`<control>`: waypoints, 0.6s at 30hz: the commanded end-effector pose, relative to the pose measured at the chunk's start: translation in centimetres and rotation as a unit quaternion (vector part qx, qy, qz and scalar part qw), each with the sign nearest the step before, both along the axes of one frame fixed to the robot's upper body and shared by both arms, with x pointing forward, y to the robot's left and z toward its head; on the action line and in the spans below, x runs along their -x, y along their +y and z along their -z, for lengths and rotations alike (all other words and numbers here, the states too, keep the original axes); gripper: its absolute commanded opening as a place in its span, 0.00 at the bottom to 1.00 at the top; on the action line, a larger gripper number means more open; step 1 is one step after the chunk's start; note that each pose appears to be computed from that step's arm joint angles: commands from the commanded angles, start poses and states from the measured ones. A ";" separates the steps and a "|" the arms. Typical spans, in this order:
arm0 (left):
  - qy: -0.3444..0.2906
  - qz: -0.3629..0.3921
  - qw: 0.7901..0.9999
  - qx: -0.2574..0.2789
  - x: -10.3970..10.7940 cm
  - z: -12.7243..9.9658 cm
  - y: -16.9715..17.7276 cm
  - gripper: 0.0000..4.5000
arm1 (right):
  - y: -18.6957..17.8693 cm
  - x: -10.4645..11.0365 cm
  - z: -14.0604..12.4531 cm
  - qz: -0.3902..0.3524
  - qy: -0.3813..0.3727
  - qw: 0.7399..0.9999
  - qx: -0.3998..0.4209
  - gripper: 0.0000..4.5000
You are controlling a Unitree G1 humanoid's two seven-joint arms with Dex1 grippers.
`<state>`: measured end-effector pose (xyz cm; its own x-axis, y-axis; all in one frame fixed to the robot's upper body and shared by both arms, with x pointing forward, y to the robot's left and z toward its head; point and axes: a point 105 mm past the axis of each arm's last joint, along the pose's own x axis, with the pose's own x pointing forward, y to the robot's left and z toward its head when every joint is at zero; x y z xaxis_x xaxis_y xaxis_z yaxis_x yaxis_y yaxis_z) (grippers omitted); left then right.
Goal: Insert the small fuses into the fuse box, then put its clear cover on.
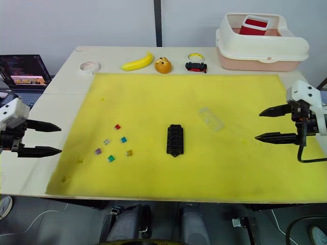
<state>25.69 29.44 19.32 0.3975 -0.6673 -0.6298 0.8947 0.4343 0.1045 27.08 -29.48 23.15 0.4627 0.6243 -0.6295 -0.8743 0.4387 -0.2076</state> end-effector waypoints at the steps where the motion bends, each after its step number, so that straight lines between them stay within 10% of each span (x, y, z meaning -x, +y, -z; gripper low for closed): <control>1: -0.010 0.006 1.000 -0.016 0.1 -0.7 0.2 0.97 | 0.4 0.0 -1.3 -0.007 -0.026 1.000 -0.004 1.00; 18: -0.013 0.007 1.000 -0.018 -0.1 -0.9 -0.6 0.97 | 1.8 -0.3 -1.5 -0.016 -0.028 0.999 -0.031 1.00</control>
<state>25.77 28.90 19.11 0.3863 -0.6620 -0.6422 0.8998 0.4236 0.1046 27.55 -27.87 23.45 0.4579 0.6756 -0.5779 -0.8798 0.4375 -0.1857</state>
